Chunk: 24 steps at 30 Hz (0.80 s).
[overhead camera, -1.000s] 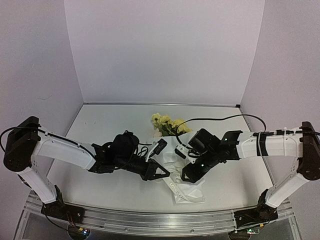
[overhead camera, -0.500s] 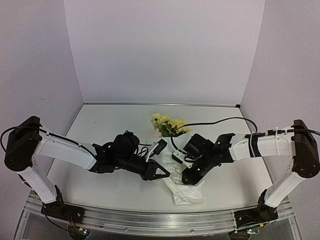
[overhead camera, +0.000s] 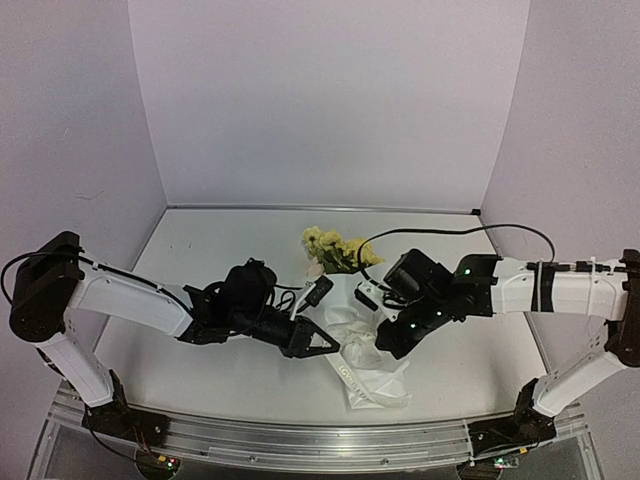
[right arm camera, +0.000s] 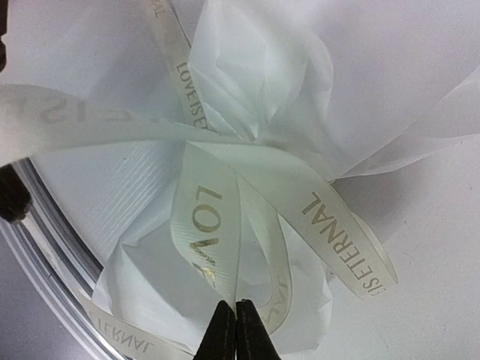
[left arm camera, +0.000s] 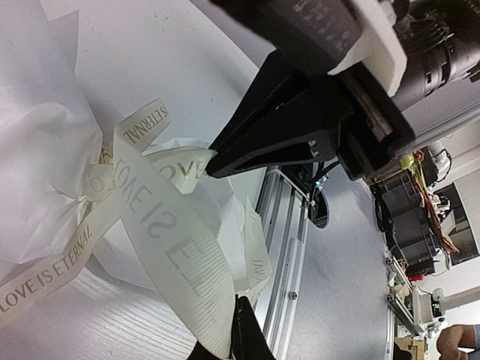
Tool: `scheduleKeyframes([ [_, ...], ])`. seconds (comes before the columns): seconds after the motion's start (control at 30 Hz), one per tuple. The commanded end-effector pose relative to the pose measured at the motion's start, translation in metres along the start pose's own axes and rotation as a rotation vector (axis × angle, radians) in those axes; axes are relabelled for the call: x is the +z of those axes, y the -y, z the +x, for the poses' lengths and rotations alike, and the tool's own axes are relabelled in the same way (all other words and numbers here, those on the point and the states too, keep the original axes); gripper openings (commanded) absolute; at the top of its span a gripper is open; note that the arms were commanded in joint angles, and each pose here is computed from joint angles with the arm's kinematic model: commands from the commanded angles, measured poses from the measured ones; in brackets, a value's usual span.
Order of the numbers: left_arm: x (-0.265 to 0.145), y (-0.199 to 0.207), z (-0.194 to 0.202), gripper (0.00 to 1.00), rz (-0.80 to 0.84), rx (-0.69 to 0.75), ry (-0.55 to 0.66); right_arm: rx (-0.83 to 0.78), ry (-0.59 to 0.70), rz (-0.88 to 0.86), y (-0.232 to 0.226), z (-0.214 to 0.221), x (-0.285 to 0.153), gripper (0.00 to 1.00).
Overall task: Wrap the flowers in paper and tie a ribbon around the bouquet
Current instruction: Cross the half-tied ribbon over the folded bouquet.
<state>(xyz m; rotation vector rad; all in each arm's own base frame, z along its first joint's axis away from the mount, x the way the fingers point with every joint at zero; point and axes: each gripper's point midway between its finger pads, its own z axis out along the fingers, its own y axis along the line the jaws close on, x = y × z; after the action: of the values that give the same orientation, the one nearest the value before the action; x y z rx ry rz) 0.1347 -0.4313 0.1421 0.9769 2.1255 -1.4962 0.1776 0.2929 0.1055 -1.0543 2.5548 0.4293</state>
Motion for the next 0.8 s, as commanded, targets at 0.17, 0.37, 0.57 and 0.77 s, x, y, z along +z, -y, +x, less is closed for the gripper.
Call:
scheduleKeyframes([
  [0.17,0.003,0.021,-0.019,0.0,0.1,-0.025,0.028,0.046,0.04,-0.058,0.001,-0.021,-0.035,0.0],
  [0.37,0.009,0.041,-0.03,0.0,0.192,0.016,-0.009,0.19,0.038,-0.198,0.005,-0.05,-0.043,0.0],
  [0.57,0.025,0.06,-0.042,0.03,0.303,0.102,-0.023,0.34,-0.003,-0.368,0.006,-0.078,-0.038,0.0],
  [0.77,0.051,0.054,-0.061,0.03,0.268,0.193,0.06,0.406,-0.026,-0.437,0.013,-0.091,-0.031,0.0],
])
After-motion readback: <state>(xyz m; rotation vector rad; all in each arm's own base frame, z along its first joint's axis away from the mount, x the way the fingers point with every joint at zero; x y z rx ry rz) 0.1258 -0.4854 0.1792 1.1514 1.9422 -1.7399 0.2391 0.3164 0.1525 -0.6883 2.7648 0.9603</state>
